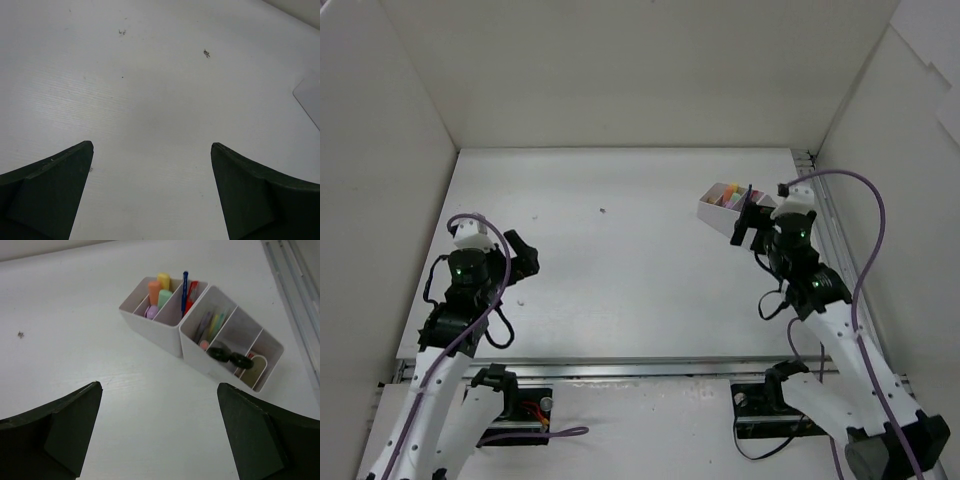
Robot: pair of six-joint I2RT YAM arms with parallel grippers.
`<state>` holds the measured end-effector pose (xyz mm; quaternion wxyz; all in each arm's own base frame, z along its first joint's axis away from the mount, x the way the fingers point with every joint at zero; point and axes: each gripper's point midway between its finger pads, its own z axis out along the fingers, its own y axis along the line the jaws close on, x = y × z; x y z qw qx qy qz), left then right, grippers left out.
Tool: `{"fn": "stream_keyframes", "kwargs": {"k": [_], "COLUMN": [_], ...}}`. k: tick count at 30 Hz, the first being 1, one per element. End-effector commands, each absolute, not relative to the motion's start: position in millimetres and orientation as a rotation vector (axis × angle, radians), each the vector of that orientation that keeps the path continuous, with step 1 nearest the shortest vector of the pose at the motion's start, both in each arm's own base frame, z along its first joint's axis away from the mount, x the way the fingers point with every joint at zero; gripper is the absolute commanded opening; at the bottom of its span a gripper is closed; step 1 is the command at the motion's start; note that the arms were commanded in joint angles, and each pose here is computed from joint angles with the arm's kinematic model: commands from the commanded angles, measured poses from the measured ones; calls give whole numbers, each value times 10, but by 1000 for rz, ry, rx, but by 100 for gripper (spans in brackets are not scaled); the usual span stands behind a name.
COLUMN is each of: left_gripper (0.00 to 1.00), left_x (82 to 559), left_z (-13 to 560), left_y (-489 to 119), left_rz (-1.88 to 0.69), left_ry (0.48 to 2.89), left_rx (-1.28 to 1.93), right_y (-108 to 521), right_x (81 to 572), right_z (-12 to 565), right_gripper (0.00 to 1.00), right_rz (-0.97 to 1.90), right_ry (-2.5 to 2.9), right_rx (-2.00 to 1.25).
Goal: Sort the stationery into containers
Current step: Reset both arms
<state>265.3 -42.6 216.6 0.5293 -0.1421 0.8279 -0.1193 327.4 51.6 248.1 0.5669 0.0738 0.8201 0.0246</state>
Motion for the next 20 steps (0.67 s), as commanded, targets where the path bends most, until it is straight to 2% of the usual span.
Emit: {"fn": "stream_keyframes", "kwargs": {"k": [1,7,12,20], "left_gripper": [99,99,99,99], "left_x": [2621,2498,2458,2413], "left_z": [2327,2259,2212,2217], "left_y": [-309,-261,-336,-305], "left_rz": [-275,-291,-331,-324], "left_ry": [1880,1854,1864,1857], "left_rx": [-430,-487,-452,-470], "right_y": [717,754,837,802], "right_x": [3075,2838,2849,2850], "right_z": [2560,2390,2098,2087], "right_gripper": [98,98,98,98], "right_rz": [252,304,344,344], "right_ry": [1858,1853,1923,1883], "right_rx": [172,115,118,147]}}
